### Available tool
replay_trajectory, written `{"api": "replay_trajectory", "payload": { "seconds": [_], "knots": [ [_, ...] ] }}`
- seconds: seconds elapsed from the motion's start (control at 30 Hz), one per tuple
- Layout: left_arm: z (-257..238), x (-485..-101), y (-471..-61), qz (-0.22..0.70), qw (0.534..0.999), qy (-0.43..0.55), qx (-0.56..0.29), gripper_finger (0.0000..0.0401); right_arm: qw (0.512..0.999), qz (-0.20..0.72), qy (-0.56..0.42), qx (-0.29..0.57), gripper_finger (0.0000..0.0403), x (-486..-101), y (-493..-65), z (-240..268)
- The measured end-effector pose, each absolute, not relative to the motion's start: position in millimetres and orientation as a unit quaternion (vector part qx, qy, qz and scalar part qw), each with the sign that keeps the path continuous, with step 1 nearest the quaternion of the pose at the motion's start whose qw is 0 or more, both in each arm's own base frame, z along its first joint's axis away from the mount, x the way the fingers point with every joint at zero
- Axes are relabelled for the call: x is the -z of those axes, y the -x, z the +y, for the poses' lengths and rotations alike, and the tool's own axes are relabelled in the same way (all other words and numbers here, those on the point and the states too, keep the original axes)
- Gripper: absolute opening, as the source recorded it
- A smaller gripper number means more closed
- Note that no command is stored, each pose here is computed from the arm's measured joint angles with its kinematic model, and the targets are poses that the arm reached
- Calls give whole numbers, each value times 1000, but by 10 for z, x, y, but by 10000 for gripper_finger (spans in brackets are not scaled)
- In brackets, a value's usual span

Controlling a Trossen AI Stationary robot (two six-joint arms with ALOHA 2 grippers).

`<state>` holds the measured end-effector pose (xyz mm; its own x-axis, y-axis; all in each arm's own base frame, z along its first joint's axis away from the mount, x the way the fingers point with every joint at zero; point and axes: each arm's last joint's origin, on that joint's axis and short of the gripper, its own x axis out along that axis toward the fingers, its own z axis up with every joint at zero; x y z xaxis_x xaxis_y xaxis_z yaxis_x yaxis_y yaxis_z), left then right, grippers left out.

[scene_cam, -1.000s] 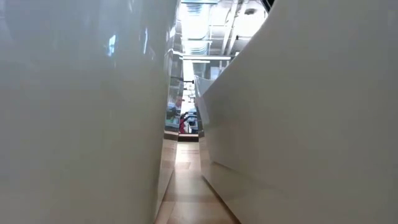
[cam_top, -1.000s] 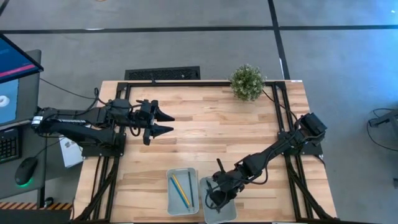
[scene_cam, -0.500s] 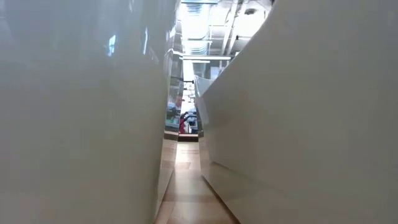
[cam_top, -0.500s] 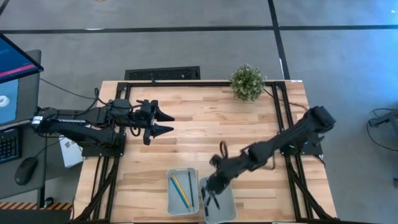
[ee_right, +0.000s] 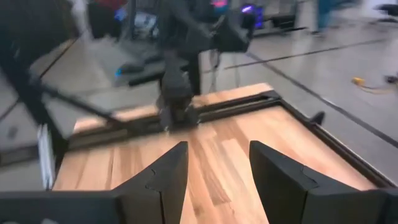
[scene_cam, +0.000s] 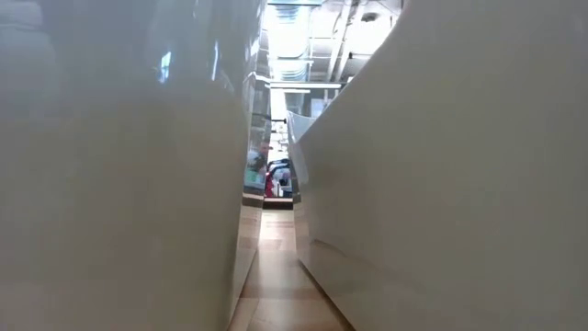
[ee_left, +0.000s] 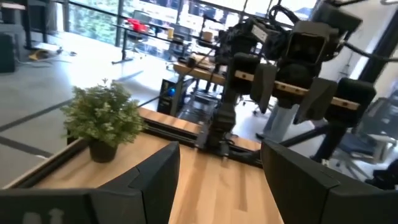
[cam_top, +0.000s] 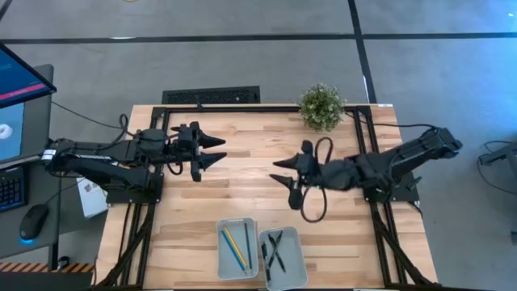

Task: Sort pens & pencils
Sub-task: Return to Home Position

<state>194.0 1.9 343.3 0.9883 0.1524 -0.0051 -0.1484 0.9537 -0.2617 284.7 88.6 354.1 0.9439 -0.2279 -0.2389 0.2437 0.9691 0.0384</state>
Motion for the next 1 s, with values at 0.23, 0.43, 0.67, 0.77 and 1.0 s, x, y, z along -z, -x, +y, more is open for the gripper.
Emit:
{"api": "replay_trajectory", "payload": {
  "seconds": [0.23,0.43,0.67,0.77,1.0],
  "knots": [
    [11,-3412,-1937,2,989,111,-98,215,983,154,7,95,193,-3539,-2917,287],
    [69,-3410,-1940,3,986,57,-155,215,982,139,32,127,192,-3662,-2815,-286],
    [233,-3422,-1909,6,964,2,-265,215,981,113,9,160,194,-3833,-2381,-891],
    [294,-3501,-1819,-3,952,-20,-305,215,976,104,2,190,192,-3858,-2144,-961],
    [313,-3699,-1447,-40,944,-48,-324,215,978,43,12,206,194,-3849,-1569,-743]
  ]
}}
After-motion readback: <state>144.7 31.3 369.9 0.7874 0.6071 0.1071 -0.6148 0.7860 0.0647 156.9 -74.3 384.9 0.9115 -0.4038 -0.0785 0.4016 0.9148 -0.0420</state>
